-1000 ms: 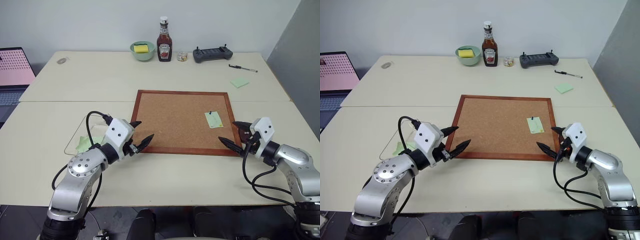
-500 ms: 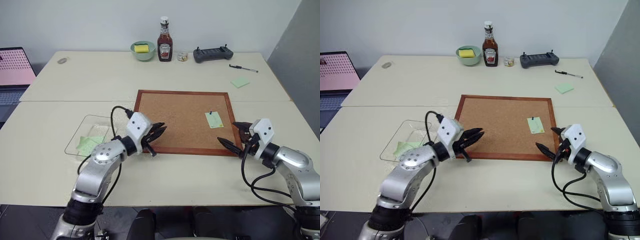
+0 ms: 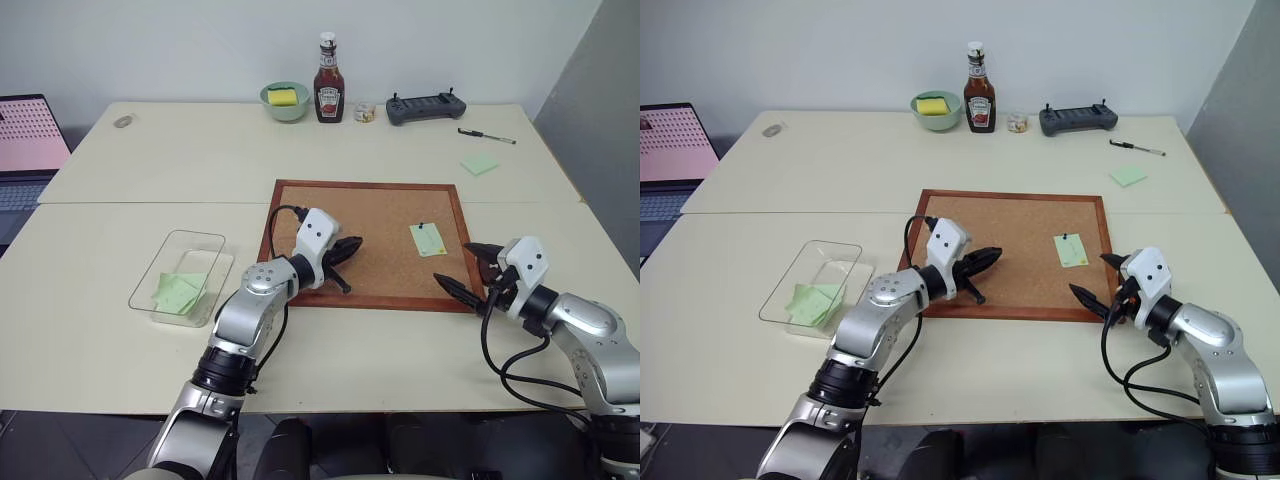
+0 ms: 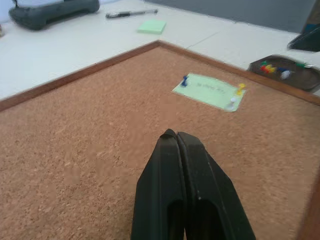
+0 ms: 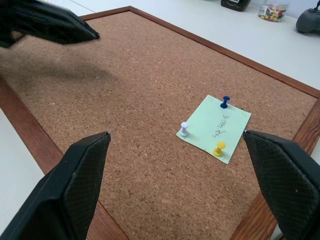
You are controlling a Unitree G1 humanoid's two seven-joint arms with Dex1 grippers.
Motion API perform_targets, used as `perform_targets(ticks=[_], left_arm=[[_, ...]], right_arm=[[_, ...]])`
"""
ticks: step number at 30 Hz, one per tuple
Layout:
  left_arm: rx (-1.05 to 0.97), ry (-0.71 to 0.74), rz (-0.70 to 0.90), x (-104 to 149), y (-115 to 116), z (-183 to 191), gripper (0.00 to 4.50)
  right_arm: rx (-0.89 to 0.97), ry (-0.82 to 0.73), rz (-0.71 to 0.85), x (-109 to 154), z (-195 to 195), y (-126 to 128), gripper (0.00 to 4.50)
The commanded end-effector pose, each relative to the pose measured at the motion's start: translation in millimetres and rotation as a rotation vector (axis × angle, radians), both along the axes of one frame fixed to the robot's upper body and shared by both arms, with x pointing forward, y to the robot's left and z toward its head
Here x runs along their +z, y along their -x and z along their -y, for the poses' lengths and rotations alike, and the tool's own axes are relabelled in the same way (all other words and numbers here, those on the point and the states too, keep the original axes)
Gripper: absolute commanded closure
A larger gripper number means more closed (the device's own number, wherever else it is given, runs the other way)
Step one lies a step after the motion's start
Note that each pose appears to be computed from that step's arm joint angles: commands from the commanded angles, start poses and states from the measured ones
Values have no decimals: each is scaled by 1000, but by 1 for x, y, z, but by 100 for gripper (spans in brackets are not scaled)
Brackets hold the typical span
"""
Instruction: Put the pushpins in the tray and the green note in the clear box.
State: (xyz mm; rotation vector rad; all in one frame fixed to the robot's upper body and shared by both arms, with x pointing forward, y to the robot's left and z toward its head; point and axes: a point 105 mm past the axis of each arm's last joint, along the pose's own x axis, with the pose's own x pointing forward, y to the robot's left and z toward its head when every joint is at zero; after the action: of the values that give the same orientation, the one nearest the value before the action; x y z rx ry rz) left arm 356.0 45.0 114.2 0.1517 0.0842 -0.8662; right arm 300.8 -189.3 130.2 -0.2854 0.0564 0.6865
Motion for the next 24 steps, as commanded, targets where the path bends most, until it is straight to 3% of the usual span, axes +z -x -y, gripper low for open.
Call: perform_targets(ticks=[1,9,24], left_arm=[[-17,-12,6,-7,-1,3,448],[-5,-33,-33,-26,0,-1,448],[8,-36,-38,-31,1,1,448]], right_arm=[[4,1,41,14,-4,-2,0],[-34,-59,-25,18,-8,-24,0],[-117,48,-90,3,-27,-110,0]])
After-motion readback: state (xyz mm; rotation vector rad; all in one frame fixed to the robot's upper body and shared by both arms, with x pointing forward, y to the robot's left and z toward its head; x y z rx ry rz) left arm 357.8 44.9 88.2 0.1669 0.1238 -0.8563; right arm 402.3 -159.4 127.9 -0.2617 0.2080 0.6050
